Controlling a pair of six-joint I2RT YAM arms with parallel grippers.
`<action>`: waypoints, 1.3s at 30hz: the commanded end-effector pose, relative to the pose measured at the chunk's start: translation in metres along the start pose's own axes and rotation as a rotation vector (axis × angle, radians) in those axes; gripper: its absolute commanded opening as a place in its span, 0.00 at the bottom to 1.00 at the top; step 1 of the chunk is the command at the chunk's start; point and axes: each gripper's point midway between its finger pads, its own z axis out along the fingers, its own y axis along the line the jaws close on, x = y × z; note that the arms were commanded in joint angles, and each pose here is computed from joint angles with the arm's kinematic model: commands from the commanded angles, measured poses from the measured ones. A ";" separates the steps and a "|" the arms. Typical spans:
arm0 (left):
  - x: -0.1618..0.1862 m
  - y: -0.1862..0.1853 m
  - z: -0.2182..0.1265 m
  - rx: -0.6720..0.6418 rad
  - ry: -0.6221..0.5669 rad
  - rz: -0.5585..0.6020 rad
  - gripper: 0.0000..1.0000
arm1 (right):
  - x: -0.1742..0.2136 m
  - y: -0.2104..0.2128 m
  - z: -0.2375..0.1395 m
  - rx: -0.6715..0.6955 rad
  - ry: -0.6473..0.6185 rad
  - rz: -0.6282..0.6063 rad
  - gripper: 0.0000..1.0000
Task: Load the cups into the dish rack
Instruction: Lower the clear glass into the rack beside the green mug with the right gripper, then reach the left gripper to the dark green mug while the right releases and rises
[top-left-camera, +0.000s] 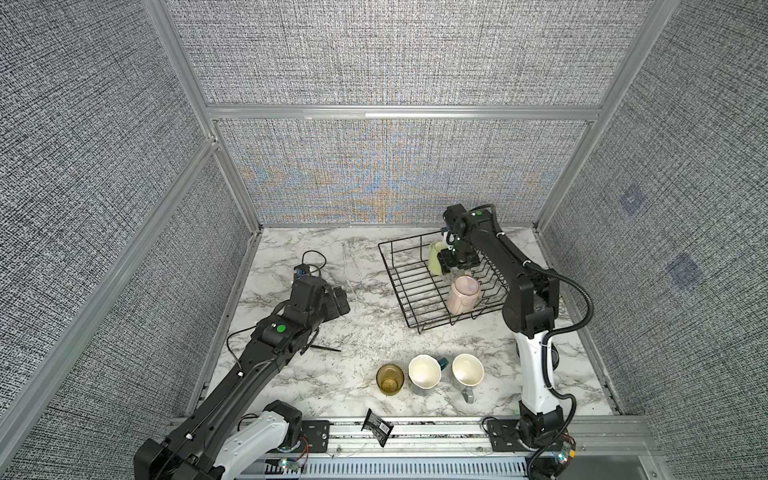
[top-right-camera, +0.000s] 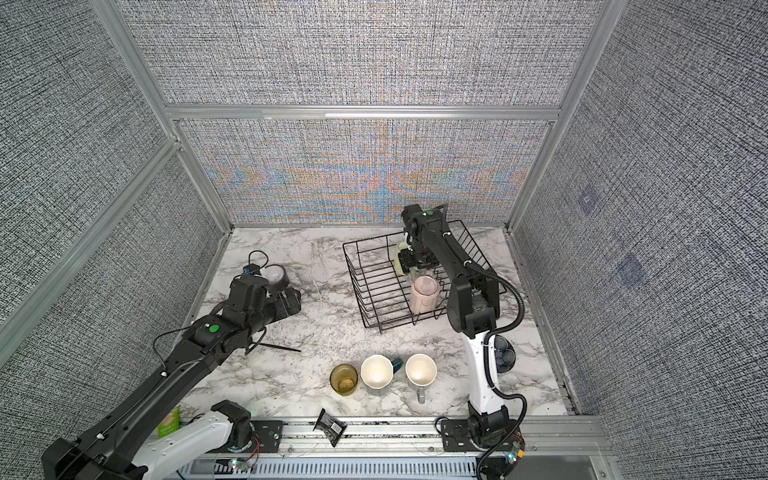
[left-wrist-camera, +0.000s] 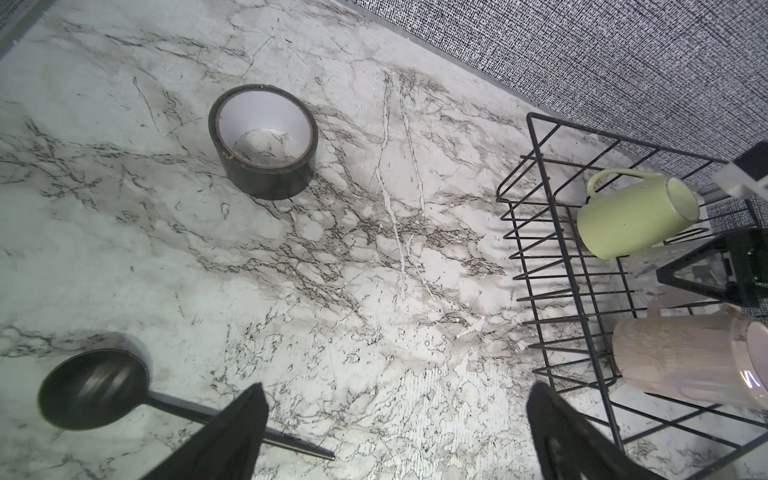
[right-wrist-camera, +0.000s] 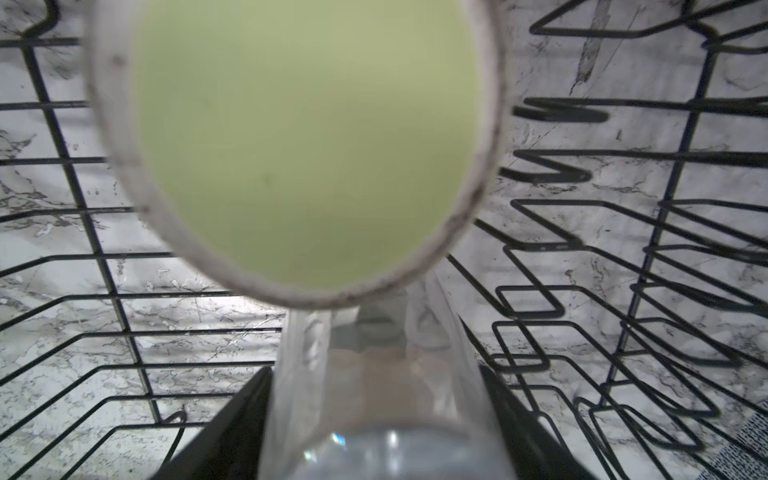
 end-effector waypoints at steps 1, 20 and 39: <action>-0.004 -0.006 0.001 0.024 -0.008 0.011 0.98 | 0.002 0.004 0.005 -0.026 0.014 -0.007 0.76; 0.010 -0.014 0.002 0.097 0.036 -0.005 0.98 | 0.008 0.006 -0.001 -0.039 0.013 -0.013 0.81; 0.102 -0.107 -0.039 0.583 0.421 0.280 0.94 | -0.002 -0.036 -0.135 0.102 -0.529 0.152 0.99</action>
